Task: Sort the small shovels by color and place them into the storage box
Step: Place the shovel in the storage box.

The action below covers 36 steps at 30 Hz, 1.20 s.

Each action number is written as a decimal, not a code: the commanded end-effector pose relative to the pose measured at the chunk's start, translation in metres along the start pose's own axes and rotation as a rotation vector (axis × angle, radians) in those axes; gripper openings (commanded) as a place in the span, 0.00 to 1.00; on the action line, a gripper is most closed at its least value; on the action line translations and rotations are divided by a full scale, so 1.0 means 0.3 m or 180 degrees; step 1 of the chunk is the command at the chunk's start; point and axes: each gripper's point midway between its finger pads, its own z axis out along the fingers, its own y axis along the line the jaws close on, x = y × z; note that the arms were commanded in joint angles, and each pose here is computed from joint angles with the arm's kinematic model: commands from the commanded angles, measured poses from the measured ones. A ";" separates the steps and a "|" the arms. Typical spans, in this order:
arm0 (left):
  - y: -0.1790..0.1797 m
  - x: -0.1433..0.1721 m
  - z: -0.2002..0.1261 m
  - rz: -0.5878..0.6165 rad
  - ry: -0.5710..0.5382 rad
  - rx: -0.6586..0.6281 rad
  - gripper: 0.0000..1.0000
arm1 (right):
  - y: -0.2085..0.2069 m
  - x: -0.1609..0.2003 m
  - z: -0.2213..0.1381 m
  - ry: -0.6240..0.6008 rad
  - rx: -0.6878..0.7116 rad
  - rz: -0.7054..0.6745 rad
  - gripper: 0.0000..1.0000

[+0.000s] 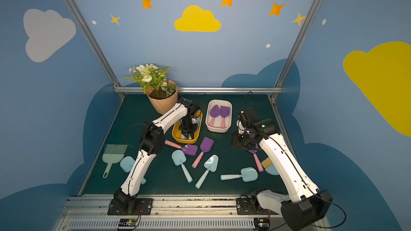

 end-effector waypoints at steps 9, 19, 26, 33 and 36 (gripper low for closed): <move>0.005 0.014 0.037 -0.0001 0.0116 -0.0018 0.21 | -0.008 0.006 0.002 0.0037 0.0025 0.0004 0.53; -0.006 0.009 -0.038 0.0063 -0.0077 -0.0010 0.27 | 0.005 -0.005 -0.010 0.0008 -0.0020 -0.0017 0.53; -0.025 0.014 -0.167 0.0107 -0.0393 0.0026 0.37 | 0.005 -0.003 -0.018 -0.0018 -0.0032 -0.0013 0.53; -0.063 0.052 -0.342 0.0195 -0.0884 0.0064 0.44 | -0.006 0.002 -0.028 -0.0048 0.0013 0.0073 0.53; -0.064 0.088 -0.404 0.0170 -0.1078 0.0081 0.45 | -0.019 0.008 -0.032 -0.0051 0.0068 0.0165 0.53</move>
